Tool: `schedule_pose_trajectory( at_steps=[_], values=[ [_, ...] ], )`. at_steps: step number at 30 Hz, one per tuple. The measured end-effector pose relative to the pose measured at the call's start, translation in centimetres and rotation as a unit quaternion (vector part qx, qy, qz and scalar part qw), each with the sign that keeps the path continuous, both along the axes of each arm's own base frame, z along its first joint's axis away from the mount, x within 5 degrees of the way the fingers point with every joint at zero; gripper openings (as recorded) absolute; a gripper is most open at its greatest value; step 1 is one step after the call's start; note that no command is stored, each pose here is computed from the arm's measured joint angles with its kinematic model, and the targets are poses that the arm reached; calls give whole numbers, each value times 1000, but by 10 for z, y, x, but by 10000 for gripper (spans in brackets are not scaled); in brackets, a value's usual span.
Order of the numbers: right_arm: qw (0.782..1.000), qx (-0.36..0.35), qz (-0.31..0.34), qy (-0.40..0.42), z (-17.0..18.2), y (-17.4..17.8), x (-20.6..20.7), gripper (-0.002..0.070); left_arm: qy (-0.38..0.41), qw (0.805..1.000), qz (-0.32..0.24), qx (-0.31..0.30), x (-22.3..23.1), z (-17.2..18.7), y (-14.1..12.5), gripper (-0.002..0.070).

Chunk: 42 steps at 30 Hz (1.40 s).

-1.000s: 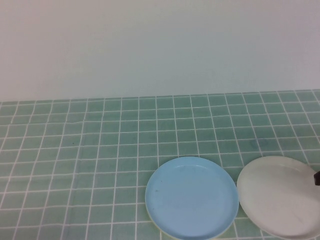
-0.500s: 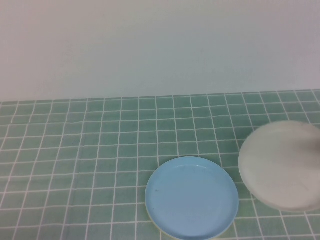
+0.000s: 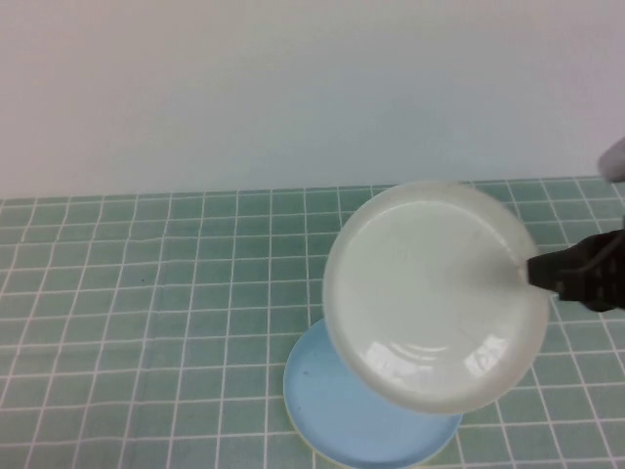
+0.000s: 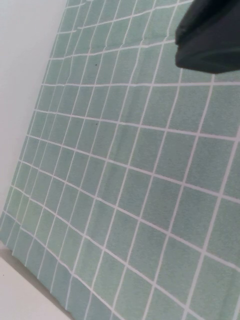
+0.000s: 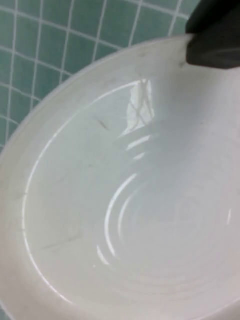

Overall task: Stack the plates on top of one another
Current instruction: Place the white plate on the blue plate

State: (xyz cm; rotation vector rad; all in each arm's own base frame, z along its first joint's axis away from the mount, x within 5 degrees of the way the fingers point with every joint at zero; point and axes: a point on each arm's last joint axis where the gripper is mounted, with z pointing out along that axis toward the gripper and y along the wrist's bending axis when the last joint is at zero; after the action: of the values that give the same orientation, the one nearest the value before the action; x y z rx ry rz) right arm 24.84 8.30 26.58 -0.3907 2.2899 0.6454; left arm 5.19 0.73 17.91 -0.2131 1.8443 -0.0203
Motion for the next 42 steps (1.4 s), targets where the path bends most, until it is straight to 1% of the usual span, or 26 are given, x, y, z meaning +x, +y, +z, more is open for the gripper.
schedule_pose_trajectory(
  at_steps=[5,11,17,20,24,27,32,34,36,39,42],
  values=[
    [999,-12,27,13,-17,23,5,12,1,1000,0,0,0,0,0,-1],
    [997,-30,41,51,-51,40,16,12,1,1000,0,0,0,0,0,-1],
    [995,-51,35,79,-86,43,30,12,1,1000,0,0,0,0,0,-1],
    [995,-52,25,86,-95,43,34,12,1,1000,0,0,0,0,0,-1],
    [995,-57,35,77,-100,44,36,24,1,1000,0,0,0,0,0,-1],
    [995,-55,40,67,-99,45,37,78,1,1000,0,0,0,0,0,-1],
    [996,-51,48,56,-98,46,38,253,1,1000,0,0,0,0,0,-1],
    [996,-53,56,52,-98,47,37,296,2,1000,0,0,0,0,0,-1],
    [995,-53,62,48,-96,47,37,316,2,1000,0,0,0,0,0,-1],
    [996,-49,67,37,-89,47,35,326,2,1000,0,0,0,0,0,-1],
    [996,-42,74,16,-74,47,31,304,2,1000,0,0,0,0,0,-1]
  ],
)
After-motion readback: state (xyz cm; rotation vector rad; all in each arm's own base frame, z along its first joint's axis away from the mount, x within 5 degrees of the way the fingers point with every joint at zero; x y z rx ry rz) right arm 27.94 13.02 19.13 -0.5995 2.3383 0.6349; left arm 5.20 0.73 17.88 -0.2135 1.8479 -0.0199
